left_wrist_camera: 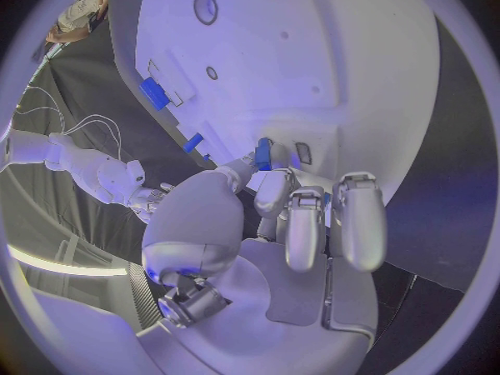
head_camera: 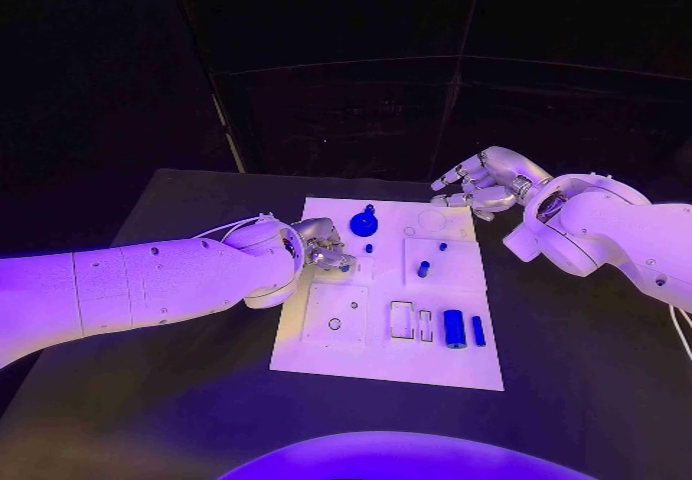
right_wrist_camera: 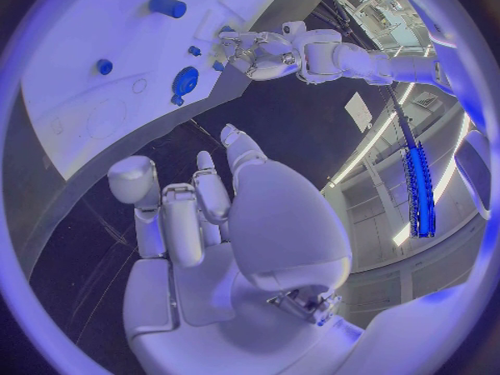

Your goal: Assemble the parts on the task board

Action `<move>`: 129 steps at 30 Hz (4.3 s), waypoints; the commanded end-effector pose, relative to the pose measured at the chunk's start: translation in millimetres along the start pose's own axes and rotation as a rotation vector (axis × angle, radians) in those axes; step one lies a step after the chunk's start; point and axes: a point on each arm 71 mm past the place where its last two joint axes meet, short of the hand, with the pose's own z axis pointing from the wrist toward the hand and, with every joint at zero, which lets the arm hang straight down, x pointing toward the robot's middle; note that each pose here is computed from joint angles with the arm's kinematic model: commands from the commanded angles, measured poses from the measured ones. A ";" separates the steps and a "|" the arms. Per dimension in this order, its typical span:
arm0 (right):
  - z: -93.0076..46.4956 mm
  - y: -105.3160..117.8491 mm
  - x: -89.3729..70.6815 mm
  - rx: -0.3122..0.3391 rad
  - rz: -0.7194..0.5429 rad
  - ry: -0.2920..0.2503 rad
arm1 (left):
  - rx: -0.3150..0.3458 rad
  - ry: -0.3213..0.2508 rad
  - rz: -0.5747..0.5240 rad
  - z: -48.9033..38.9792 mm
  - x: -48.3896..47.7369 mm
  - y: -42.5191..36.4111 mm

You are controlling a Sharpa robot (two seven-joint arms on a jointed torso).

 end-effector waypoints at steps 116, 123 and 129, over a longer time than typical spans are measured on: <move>2.1 1.2 0.7 -0.009 -0.003 0.011 | -0.016 -0.030 -0.017 1.7 4.6 4.1; 2.5 1.3 1.0 -0.009 -0.003 0.013 | -0.008 -0.029 -0.027 0.8 5.0 2.9; 2.6 1.3 1.2 -0.009 -0.003 0.014 | -0.011 -0.025 -0.035 0.3 5.2 3.7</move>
